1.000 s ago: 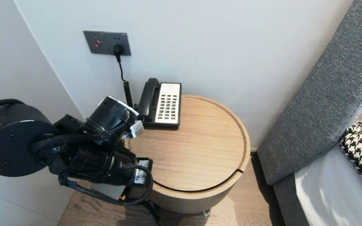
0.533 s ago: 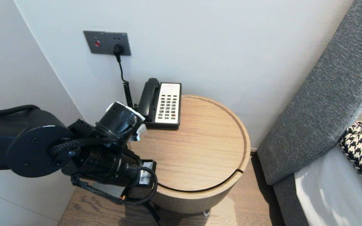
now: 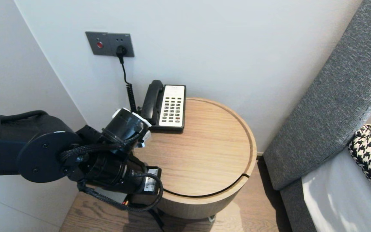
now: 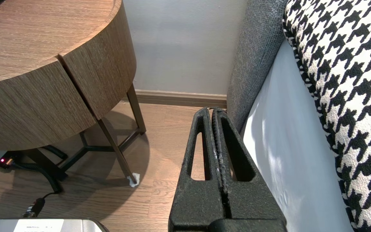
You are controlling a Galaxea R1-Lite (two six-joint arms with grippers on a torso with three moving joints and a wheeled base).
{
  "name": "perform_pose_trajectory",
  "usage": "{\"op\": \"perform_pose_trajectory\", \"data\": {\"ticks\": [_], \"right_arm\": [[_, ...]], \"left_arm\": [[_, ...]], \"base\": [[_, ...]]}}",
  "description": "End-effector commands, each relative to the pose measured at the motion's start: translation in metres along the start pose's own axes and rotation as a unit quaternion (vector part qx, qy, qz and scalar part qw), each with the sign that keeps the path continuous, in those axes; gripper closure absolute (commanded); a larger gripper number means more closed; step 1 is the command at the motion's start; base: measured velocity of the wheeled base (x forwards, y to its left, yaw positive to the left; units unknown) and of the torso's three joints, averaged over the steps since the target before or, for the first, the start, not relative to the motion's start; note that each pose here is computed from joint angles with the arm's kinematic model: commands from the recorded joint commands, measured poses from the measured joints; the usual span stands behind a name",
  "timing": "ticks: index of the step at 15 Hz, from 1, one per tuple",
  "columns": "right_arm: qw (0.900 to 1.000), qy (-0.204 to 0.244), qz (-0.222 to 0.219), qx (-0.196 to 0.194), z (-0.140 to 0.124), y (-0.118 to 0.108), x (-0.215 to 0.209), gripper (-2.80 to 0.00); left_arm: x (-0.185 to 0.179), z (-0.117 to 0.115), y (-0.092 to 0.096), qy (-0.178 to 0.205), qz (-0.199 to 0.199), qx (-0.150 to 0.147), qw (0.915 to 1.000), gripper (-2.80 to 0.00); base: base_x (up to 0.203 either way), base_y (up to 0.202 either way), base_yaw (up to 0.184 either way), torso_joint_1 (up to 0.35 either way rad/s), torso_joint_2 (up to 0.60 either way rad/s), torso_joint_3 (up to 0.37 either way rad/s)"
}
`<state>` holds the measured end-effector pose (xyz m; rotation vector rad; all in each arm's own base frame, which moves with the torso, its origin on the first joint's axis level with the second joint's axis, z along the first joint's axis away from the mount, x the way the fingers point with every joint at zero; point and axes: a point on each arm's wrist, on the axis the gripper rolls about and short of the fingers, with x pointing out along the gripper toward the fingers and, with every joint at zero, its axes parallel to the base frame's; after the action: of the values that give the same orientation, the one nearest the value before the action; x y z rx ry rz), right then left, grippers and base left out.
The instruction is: Open the nightstand drawer
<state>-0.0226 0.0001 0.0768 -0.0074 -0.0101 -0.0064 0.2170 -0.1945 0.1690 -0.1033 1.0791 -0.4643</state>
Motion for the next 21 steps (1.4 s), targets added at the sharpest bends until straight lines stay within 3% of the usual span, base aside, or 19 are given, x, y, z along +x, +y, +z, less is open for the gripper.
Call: {"op": "perform_pose_trajectory", "data": {"ticks": [1, 9, 12, 21], "right_arm": [[1.0, 0.005, 0.0, 0.0, -0.003, 0.0, 0.001, 0.0], [1.0, 0.005, 0.0, 0.0, -0.003, 0.0, 0.001, 0.0], [1.0, 0.005, 0.0, -0.001, -0.003, 0.0, 0.001, 0.0], [1.0, 0.004, 0.0, 0.0, -0.003, 0.0, 0.001, 0.0]], "left_arm": [[-0.001, -0.002, 0.001, 0.001, 0.0, -0.003, 1.0, 0.0], [-0.004, -0.013, -0.003, 0.012, -0.006, 0.008, 0.9999, 0.0], [-0.014, -0.002, -0.01, -0.017, -0.019, 0.008, 0.9996, 0.0], [0.014, -0.004, -0.007, 0.007, -0.007, 0.002, 0.9999, 0.0]], "base": [[0.0, 0.0, 0.0, 0.0, 0.0, 0.0], [0.0, 0.0, 0.0, 0.0, 0.0, 0.0], [0.0, 0.0, 0.0, 0.0, 0.0, 0.0], [0.0, 0.0, 0.0, 0.0, 0.0, 0.0]]}}
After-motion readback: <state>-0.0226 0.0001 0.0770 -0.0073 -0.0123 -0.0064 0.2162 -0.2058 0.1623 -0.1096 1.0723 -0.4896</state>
